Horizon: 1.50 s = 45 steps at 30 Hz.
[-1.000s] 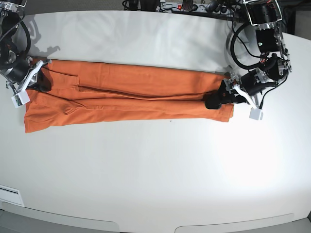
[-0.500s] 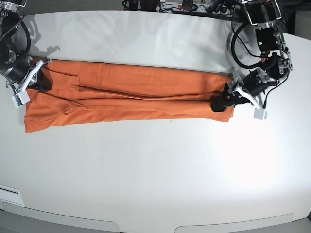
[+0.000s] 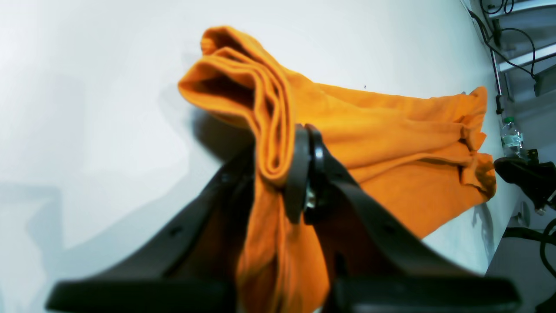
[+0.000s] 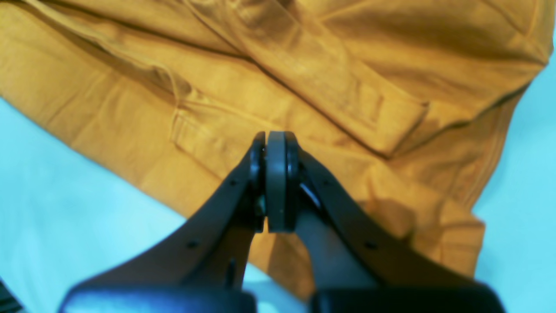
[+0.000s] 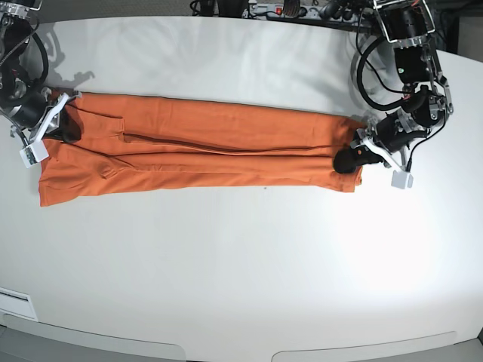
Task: Fold the T-shirt properly
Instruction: 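Hold the strip ends with both grippers and adjust the fold, then carry the strip end with the left gripper over toward the right gripper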
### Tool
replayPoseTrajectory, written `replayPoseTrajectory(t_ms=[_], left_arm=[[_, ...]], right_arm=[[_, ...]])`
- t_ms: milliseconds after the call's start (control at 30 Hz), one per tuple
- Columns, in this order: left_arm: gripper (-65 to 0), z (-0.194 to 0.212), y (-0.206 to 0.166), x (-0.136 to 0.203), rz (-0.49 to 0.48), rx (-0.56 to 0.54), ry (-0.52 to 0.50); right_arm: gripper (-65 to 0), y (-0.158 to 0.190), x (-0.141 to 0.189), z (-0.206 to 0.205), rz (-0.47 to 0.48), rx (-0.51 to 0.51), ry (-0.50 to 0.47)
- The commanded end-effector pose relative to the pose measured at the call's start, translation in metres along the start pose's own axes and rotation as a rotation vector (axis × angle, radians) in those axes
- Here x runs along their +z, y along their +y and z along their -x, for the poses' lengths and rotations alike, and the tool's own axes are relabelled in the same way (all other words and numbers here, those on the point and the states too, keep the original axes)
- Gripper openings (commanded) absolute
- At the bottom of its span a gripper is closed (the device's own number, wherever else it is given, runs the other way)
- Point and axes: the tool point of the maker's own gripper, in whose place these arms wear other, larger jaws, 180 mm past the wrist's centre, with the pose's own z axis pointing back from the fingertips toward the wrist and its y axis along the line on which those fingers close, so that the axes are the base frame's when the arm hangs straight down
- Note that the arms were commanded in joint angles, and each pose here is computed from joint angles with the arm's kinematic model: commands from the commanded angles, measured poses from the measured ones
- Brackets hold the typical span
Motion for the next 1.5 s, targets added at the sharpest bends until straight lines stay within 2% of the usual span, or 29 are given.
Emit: replayPoseTrajectory(t_ms=[0, 100, 267, 433, 700, 833, 933, 1267, 1467], left_arm=[[-65.0, -0.002, 0.0, 0.001, -0.001, 0.007, 0.005], [-65.0, -0.002, -0.001, 0.001, 0.003, 0.005, 0.005], [-65.0, -0.003, -0.006, 0.001, 0.028, -0.001, 0.003], [-65.0, -0.003, -0.006, 0.001, 0.029, -0.003, 0.002], [-65.0, -0.003, -0.006, 0.001, 0.029, -0.003, 0.004], [-65.0, -0.001, -0.007, 0.002, 0.038, 0.0, 0.016], [-65.0, 0.001, -0.021, 0.003, 0.111, -0.012, 0.023], [-65.0, -0.01, -0.087, 0.022, 0.446, -0.098, -0.024], [-65.0, -0.011, -0.105, 0.024, 0.52, -0.116, -0.053]], right_arm=[[-65.0, -0.005, 0.004, -0.017, 0.019, 0.044, -0.047], [-65.0, -0.014, -0.002, -0.022, 0.083, 0.122, -0.047], [-65.0, -0.037, -0.001, -0.038, 0.209, 0.131, -0.075], [-65.0, -0.038, -0.003, -0.036, 0.209, 0.117, -0.077], [-65.0, -0.049, -0.034, 0.017, 0.144, -0.042, -0.02], [-65.0, -0.05, -0.036, 0.026, 0.139, -0.064, 0.001], [-65.0, -0.049, -0.036, 0.027, 0.132, -0.059, 0.009], [-65.0, -0.048, -0.036, 0.029, 0.128, -0.063, 0.019], [-65.0, -0.048, -0.036, 0.03, 0.127, -0.063, 0.022]])
